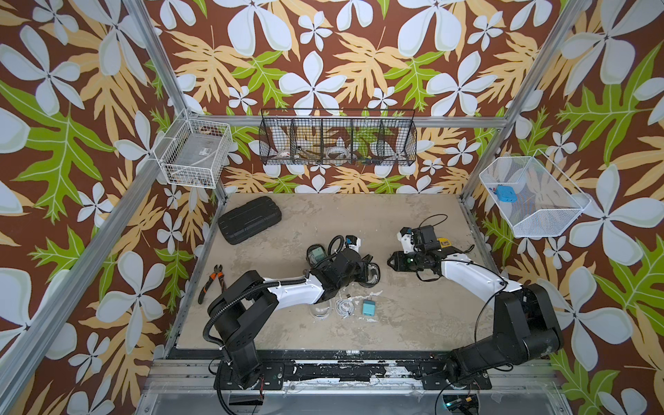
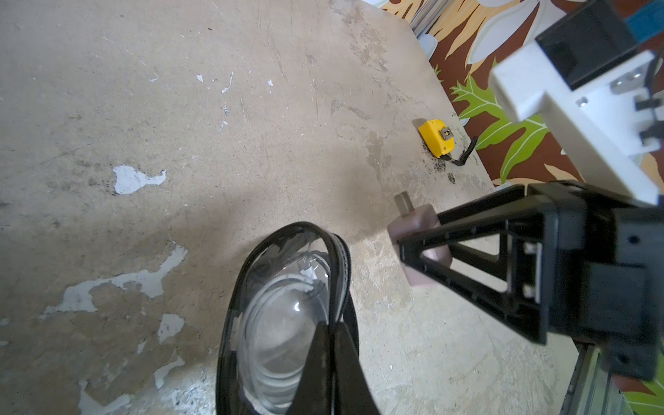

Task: Pack away charging kits
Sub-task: Pick up the plug from the center of the board, then place the plug in the storage bag, then place the storage bag at the center of the board, then close the storage bag at the center of the board.

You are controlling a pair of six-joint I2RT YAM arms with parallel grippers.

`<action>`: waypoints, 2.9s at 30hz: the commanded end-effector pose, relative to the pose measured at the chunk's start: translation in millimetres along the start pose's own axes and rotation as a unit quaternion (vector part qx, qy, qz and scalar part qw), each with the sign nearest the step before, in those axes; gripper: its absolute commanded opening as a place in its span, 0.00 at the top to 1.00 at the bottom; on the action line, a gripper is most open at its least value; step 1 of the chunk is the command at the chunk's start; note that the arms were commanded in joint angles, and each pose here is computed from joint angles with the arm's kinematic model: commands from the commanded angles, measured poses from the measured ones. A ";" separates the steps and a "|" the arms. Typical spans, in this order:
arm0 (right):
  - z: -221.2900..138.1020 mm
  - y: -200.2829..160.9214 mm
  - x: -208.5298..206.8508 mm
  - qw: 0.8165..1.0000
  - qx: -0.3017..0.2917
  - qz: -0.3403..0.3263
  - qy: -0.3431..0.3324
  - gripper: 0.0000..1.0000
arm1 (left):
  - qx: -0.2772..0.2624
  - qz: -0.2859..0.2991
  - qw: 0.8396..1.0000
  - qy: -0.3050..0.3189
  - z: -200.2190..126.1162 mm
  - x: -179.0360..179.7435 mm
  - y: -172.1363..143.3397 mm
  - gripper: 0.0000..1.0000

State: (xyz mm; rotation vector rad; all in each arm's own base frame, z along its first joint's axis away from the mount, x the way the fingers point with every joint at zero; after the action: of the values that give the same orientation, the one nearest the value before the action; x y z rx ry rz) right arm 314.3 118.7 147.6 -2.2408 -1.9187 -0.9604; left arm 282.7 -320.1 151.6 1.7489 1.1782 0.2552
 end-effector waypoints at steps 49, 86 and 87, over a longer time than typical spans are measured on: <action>54.5 -33.6 25.5 0.994 0.098 -0.005 0.058 0.67 | -0.034 -0.107 0.987 -0.110 10.4 12.8 -2.0 1.00; 36.1 -22.0 33.6 0.992 0.086 -0.017 0.093 0.57 | 0.081 -0.035 0.994 -0.062 -1.0 21.3 -26.7 0.71; 38.9 -22.9 31.4 0.992 0.088 -0.017 0.088 0.59 | 0.080 -0.035 0.994 -0.058 -1.9 22.5 -27.0 0.71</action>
State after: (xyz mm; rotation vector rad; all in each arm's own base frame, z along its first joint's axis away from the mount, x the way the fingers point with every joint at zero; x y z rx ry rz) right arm 308.5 165.7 125.2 -1.9749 -1.8853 -0.9117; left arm 278.9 -304.3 129.8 1.7732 1.1922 -0.0062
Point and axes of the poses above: each gripper's point midway between its finger pads, its own z axis out along the fingers, its own x axis along the line the jaws close on, y = z × x, the point moved 7 cm from there along -z, back along the fingers, and after that the axes turned 14 degrees about z, right-handed, at the moved point
